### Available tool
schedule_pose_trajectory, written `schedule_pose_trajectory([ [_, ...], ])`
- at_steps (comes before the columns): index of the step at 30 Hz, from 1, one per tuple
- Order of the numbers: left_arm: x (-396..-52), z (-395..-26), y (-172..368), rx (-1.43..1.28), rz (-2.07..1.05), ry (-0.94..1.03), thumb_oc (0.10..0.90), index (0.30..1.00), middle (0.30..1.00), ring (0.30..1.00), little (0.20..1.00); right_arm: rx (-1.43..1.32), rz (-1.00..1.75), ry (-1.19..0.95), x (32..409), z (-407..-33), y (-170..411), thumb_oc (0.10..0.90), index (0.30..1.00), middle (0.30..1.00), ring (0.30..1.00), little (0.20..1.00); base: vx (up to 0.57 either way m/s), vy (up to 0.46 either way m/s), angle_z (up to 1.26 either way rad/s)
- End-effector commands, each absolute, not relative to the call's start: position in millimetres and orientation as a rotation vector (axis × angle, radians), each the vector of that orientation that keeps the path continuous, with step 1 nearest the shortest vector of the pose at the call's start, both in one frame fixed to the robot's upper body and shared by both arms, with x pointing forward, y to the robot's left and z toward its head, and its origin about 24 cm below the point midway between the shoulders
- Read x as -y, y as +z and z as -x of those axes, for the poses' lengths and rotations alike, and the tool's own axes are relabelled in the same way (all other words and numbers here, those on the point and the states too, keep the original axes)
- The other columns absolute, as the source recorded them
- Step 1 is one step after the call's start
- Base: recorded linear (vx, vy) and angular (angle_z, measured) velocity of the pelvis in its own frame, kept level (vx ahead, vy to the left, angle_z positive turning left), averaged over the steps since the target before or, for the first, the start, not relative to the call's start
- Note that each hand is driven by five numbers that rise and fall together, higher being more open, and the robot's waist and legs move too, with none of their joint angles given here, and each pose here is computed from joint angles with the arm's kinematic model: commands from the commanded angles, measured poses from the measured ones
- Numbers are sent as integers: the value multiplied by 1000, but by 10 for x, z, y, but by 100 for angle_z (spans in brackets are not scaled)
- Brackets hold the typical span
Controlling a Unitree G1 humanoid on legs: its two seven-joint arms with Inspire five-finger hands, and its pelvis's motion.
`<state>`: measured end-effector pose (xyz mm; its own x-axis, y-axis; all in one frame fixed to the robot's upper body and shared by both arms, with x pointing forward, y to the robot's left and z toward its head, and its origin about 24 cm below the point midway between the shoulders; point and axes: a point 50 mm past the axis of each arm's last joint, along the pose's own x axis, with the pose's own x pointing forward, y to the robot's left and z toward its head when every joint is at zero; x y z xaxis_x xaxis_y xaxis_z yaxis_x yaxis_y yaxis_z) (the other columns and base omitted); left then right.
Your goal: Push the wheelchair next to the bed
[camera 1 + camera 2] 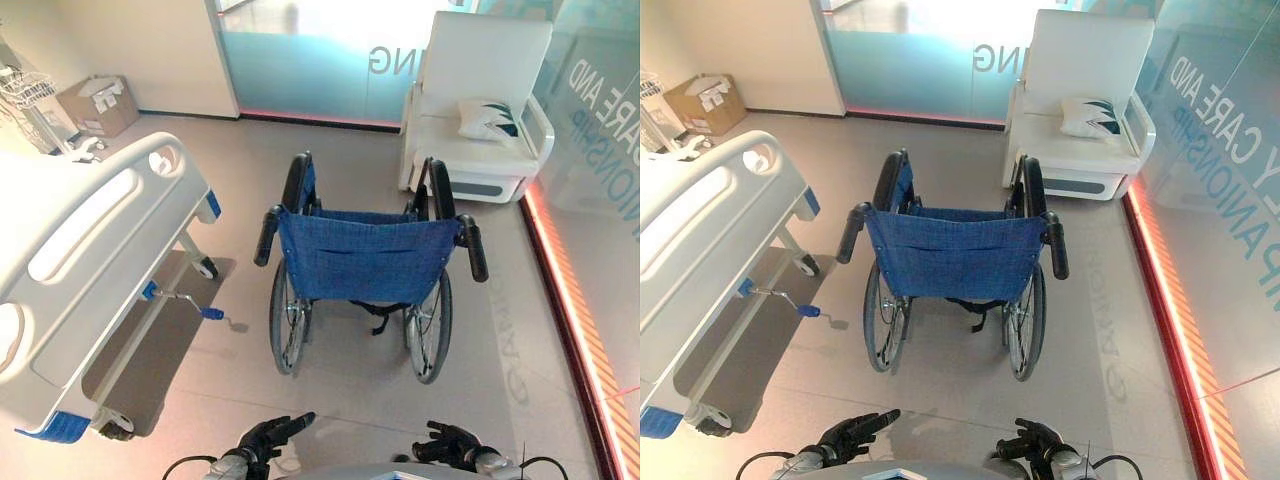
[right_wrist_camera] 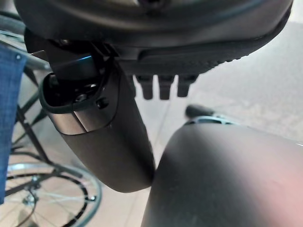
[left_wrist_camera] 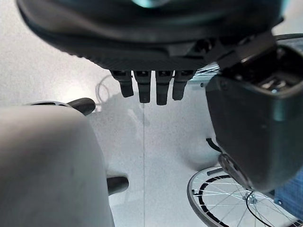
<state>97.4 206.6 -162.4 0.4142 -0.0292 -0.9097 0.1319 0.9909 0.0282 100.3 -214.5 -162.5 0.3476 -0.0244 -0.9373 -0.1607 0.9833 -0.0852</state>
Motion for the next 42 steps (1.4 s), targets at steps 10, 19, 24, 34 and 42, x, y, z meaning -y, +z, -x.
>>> schedule_pose_trajectory([
  [10,-2109,-1019,-1627,-1148,-44,51,800,900,900,900,900,-1281,213,96,2185,-865,-1664,800,900,900,900,900,0,0,0],
  [19,-2484,-993,-1558,-1170,-40,175,800,900,900,900,900,-1270,262,-42,2573,-951,-1554,800,900,900,900,900,0,0,0],
  [24,-3047,-1115,-1332,-1146,-134,298,800,900,900,900,900,-1237,327,-169,3193,-1121,-1268,800,900,900,900,900,0,0,0],
  [34,-3968,-1881,-377,-875,-429,425,800,900,900,900,900,-996,453,-487,4186,-1686,-314,800,900,900,900,900,-6,9,-1],
  [42,-4005,-2758,901,-310,-477,444,800,900,900,900,900,-561,357,-590,4274,-2408,567,800,900,900,900,900,-14,7,0],
])
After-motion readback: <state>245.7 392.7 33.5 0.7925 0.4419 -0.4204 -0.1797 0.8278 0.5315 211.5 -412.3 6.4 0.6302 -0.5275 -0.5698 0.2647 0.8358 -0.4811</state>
